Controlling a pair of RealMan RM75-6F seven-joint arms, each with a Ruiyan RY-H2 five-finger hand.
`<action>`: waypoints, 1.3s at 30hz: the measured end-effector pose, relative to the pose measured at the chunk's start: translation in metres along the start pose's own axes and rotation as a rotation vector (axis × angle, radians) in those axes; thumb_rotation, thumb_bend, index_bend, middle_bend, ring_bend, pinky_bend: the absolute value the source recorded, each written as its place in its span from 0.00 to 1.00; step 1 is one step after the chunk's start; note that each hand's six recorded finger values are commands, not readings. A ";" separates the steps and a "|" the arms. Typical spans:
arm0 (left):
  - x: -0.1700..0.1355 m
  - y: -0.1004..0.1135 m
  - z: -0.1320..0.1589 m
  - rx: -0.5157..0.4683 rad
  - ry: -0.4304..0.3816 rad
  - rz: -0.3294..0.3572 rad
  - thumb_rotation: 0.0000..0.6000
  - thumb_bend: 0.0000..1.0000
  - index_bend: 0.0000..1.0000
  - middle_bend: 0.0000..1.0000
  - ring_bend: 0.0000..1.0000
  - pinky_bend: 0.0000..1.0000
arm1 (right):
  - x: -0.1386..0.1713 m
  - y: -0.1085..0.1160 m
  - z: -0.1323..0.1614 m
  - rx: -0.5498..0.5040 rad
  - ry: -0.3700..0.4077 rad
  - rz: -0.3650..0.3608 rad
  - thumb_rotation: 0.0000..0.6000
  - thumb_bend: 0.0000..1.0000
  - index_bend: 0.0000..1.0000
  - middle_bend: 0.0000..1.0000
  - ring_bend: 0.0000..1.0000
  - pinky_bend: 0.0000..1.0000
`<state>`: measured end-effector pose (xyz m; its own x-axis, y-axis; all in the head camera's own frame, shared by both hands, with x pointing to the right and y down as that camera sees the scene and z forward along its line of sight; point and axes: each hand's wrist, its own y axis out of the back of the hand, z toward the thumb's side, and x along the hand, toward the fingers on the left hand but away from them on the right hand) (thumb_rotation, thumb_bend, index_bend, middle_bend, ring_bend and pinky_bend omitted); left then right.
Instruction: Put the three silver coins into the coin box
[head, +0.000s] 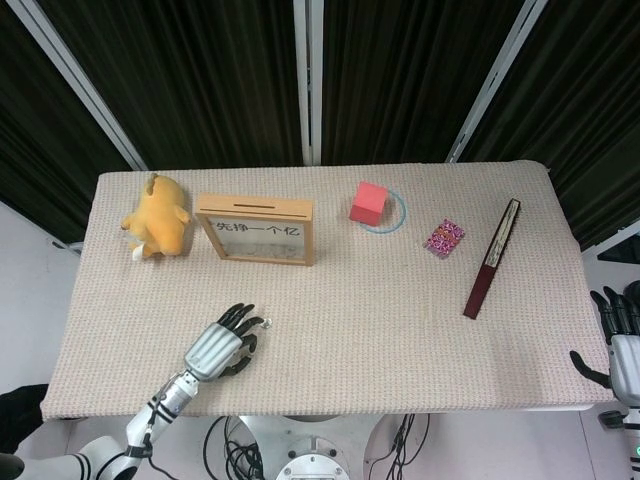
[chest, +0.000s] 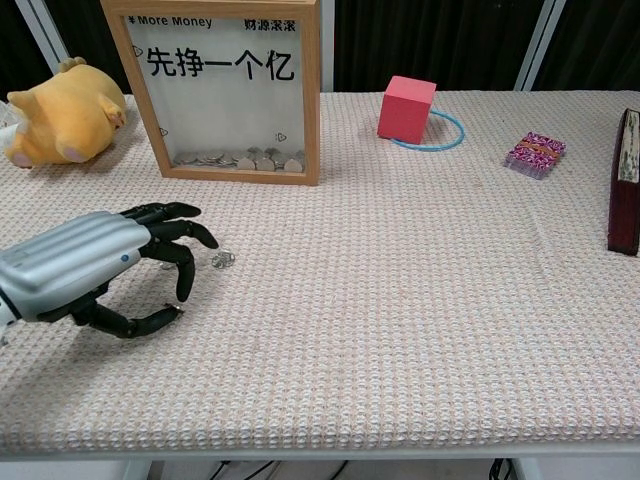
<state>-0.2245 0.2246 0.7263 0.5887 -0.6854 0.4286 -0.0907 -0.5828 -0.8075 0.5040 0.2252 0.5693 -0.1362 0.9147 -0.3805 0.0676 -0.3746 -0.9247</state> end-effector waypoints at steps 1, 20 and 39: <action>0.000 0.000 0.000 -0.005 0.001 0.004 1.00 0.38 0.54 0.19 0.01 0.10 | 0.000 0.000 0.000 0.000 0.000 0.000 1.00 0.18 0.00 0.00 0.00 0.00; -0.005 0.034 0.000 -0.080 0.022 0.080 1.00 0.42 0.62 0.20 0.01 0.11 | -0.002 0.003 0.000 0.001 -0.002 -0.008 1.00 0.18 0.00 0.00 0.00 0.00; 0.005 0.283 -0.031 -0.012 0.146 0.467 1.00 0.42 0.64 0.22 0.03 0.12 | -0.003 0.012 0.007 -0.014 0.017 -0.039 1.00 0.18 0.00 0.00 0.00 0.00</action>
<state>-0.2724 0.0425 0.5130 0.3643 -0.9283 0.0746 -0.3278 -0.2028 -0.9227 0.4984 0.2167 0.5593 -0.1221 0.9312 -0.3435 0.0761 -0.3363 -0.9387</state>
